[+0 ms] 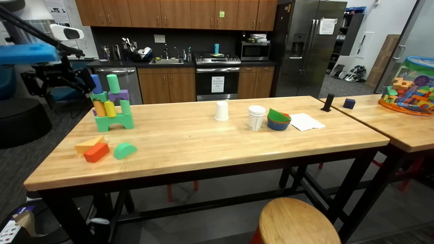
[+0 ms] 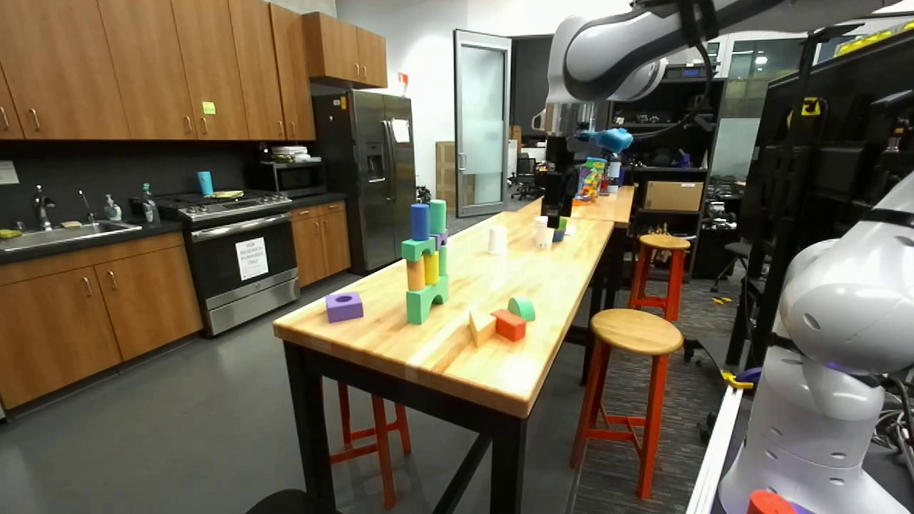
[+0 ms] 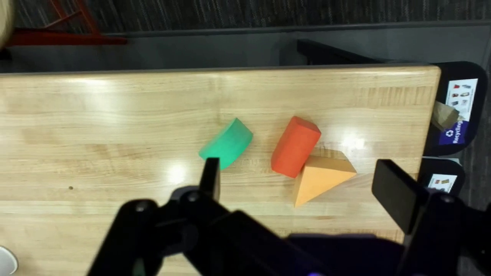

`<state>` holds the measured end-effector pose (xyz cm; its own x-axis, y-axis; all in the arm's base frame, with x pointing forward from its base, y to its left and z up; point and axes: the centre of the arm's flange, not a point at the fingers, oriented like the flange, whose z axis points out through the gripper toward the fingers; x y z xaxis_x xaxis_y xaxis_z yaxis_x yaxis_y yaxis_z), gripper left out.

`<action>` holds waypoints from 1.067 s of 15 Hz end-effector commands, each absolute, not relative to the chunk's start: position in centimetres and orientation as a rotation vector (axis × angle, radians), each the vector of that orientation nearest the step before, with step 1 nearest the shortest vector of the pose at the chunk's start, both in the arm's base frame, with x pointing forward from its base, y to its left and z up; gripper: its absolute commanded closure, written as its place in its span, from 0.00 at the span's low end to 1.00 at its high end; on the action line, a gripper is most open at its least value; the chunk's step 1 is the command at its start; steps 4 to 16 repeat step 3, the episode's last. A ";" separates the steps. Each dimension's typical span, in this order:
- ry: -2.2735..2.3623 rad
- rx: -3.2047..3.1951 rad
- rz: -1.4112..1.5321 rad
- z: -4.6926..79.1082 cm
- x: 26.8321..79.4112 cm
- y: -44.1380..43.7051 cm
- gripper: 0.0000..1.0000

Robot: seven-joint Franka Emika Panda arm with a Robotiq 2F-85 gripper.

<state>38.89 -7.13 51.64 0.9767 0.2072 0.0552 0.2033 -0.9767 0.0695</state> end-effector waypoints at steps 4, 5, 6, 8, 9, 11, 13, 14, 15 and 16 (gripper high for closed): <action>0.320 3.057 0.094 51.9 38.8 -7.1 0.00; 0.320 3.057 0.094 51.9 38.8 -7.1 0.00; 0.320 3.057 0.094 51.9 38.8 -7.1 0.00; 0.320 3.057 0.094 51.9 38.8 -7.1 0.00; 0.320 3.057 0.094 51.9 38.8 -7.1 0.00; 0.320 3.057 0.094 51.9 38.8 -7.1 0.00; 0.320 3.057 0.094 51.9 38.8 -7.1 0.00; 0.320 3.057 0.094 51.9 38.8 -7.1 0.00; 0.320 3.057 0.094 51.9 38.8 -7.1 0.00; 0.320 3.057 0.094 51.9 38.8 -7.1 0.00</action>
